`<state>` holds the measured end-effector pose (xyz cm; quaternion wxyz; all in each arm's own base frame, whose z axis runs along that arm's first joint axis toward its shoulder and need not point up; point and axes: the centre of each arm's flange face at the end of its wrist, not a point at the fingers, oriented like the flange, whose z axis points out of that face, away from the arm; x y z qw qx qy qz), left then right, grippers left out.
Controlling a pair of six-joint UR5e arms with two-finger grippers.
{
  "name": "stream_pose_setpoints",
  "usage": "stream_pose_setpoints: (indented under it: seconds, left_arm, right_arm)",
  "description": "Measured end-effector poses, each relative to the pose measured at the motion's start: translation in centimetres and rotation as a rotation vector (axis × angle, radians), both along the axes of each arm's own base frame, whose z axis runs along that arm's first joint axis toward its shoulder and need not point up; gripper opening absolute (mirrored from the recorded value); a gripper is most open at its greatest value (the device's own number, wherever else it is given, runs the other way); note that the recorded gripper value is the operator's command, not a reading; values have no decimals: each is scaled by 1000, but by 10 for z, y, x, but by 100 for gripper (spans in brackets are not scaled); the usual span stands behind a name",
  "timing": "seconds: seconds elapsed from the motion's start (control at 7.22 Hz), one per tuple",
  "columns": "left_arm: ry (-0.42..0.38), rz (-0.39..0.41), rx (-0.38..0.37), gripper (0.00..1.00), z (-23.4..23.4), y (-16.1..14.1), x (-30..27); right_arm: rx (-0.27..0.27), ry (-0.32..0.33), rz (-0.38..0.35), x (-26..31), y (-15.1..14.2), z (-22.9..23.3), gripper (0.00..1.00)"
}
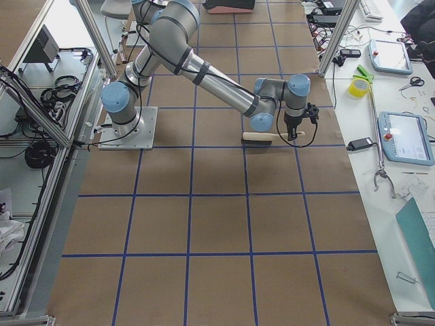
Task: Sweep and dump trash into bin
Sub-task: 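Tip the dustpan over the black bin with the left gripper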
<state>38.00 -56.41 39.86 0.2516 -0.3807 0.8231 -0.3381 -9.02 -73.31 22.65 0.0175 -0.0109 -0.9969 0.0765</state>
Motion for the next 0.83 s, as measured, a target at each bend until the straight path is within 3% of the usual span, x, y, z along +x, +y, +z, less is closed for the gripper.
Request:
stream_pose_setpoints:
  seconds: [0.42, 0.83]
  left_arm:
    - [-114, -67, 12, 0, 5, -8, -16]
    - [-210, -110, -22, 0, 12, -14, -29]
  right_arm:
    - [4, 3, -2, 0, 1, 0, 54]
    - [-1, -2, -3, 1, 2, 4, 59]
